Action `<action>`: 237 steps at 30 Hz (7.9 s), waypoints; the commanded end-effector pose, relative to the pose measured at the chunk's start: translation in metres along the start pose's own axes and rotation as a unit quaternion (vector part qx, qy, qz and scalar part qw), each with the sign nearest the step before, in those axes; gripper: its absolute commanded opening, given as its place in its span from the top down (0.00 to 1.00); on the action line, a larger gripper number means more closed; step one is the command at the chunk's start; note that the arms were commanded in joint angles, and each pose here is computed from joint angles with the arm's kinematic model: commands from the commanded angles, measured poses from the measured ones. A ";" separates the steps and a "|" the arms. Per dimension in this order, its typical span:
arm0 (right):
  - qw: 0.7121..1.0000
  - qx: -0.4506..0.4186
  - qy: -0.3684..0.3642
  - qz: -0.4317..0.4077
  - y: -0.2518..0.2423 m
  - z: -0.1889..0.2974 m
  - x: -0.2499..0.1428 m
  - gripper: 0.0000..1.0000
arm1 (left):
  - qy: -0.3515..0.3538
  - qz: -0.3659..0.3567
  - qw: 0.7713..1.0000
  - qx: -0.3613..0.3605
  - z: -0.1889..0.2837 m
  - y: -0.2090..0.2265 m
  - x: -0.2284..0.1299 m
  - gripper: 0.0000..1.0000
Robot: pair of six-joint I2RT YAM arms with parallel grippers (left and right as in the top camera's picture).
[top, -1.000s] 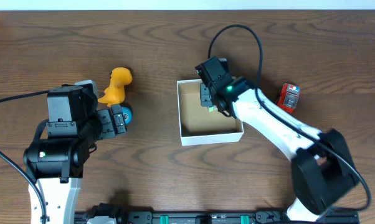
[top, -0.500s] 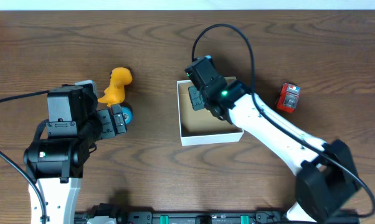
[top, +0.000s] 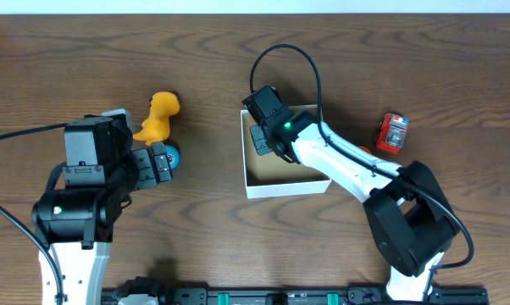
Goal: Pack container
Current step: 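Lower the cube into the box's far right corner and release, then lift the right gripper and move it over the red fire truck, then lower the right gripper and grasp the red fire truck, then carry the fire truck left into the white box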
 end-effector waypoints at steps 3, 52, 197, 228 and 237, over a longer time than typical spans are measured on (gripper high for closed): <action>1.000 -0.029 -0.005 -0.005 -0.015 -0.014 0.005 0.99 | -0.006 -0.004 1.000 0.005 0.004 0.000 0.004 0.02; 0.972 -0.091 -0.107 -0.190 -0.101 0.135 0.063 0.82 | -0.007 -0.005 1.000 0.005 0.004 0.000 0.004 0.02; 0.892 -0.159 0.165 -0.389 -0.283 -0.010 -0.005 0.53 | 0.007 -0.004 1.000 0.005 -0.003 0.001 0.004 0.02; 0.967 -0.038 -0.044 -0.248 -0.155 0.163 0.048 0.99 | 0.007 -0.004 1.000 0.005 -0.003 0.001 0.004 0.02; 0.989 0.047 -0.056 -0.129 -0.040 0.165 0.033 0.99 | 0.007 -0.004 1.000 0.005 -0.003 0.001 0.004 0.02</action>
Point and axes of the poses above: each gripper's point midway between its finger pads, its own z axis back along the fingers, its own y axis along the line the jaws close on, x = y × z, the point moved 6 cm from there along z, back along the fingers, and after that the axes turned 10 degrees about -z, right-handed, at the moved point
